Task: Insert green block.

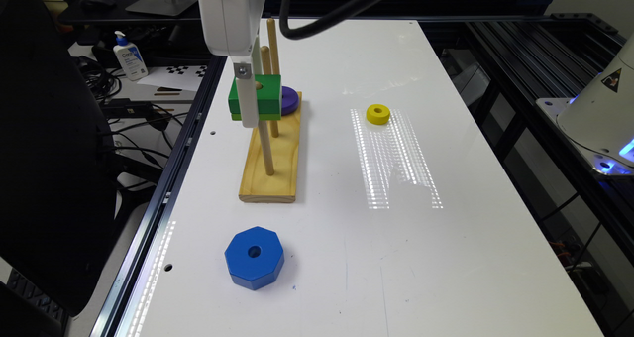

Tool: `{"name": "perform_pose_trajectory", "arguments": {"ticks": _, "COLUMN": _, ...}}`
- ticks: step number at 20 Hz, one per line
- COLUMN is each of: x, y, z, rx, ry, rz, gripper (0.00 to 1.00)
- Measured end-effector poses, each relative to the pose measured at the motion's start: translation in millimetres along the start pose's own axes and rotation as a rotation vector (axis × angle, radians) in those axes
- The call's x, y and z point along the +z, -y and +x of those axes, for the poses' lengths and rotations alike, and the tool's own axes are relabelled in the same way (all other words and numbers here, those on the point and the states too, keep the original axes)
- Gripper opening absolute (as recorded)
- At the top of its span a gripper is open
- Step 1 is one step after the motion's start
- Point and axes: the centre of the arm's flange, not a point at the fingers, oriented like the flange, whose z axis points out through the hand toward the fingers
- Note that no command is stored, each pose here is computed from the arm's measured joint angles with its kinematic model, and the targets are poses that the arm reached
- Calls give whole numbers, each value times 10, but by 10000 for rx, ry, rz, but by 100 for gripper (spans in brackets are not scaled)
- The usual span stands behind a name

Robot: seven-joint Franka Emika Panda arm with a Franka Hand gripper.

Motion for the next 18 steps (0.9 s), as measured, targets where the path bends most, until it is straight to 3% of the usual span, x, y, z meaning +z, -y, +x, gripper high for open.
{"name": "perform_pose_trajectory", "arguments": {"ticks": 7, "x": 82, "y": -1, "z": 8, "rx": 0, "ry": 36, "rz": -33, "gripper": 0}}
{"name": "perform_pose_trajectory", "arguments": {"ticks": 18, "x": 90, "y": -1, "z": 7, "rx": -7, "ry": 37, "rz": -41, "gripper": 0}}
